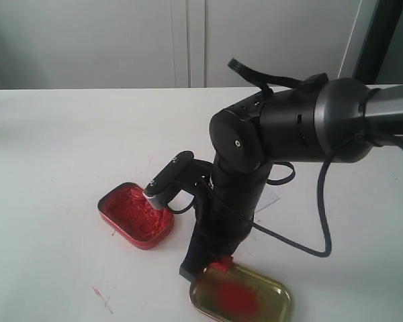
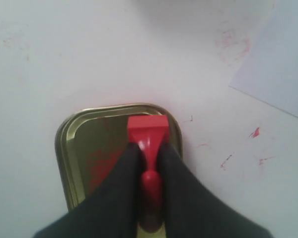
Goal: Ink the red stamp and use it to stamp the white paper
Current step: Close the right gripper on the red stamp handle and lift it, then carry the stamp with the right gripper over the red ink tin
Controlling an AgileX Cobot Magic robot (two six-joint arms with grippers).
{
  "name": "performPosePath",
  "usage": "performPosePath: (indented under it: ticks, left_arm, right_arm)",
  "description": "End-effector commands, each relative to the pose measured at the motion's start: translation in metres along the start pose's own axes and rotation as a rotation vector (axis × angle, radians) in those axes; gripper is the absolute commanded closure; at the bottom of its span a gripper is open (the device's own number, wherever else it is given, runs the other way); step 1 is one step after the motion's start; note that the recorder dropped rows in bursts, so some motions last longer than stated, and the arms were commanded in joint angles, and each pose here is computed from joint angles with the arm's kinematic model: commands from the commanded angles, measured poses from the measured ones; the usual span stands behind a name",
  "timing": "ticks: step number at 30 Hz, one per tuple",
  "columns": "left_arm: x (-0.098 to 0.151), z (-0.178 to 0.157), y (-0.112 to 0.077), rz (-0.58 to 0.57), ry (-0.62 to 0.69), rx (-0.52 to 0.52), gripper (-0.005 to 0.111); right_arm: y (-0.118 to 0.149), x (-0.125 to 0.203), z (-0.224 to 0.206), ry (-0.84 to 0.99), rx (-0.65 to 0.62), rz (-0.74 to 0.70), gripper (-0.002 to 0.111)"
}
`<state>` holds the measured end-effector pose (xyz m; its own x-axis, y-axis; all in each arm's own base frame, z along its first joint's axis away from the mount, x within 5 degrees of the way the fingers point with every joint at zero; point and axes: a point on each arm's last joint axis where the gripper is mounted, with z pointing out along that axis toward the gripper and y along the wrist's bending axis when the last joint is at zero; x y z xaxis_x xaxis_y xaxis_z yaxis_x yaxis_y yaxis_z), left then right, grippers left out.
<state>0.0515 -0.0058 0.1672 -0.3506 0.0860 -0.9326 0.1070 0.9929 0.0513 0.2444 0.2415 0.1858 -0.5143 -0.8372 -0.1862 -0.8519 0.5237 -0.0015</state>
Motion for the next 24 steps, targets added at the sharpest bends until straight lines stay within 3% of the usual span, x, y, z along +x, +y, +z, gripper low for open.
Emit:
performPosePath:
  ticks: [1, 8, 24]
  left_arm:
    - [0.001, 0.000, 0.000, -0.005, -0.006, 0.000, 0.107]
    - [0.001, 0.000, 0.000, -0.005, -0.006, 0.000, 0.107]
    - [0.001, 0.000, 0.000, -0.005, -0.006, 0.000, 0.107]
  right_arm:
    - [-0.001, -0.003, -0.005, -0.032, 0.011, 0.007, 0.108]
    - [-0.004, -0.020, -0.019, -0.061, 0.011, 0.105, 0.108]
    - [-0.017, -0.077, -0.020, -0.052, -0.007, 0.132, 0.108]
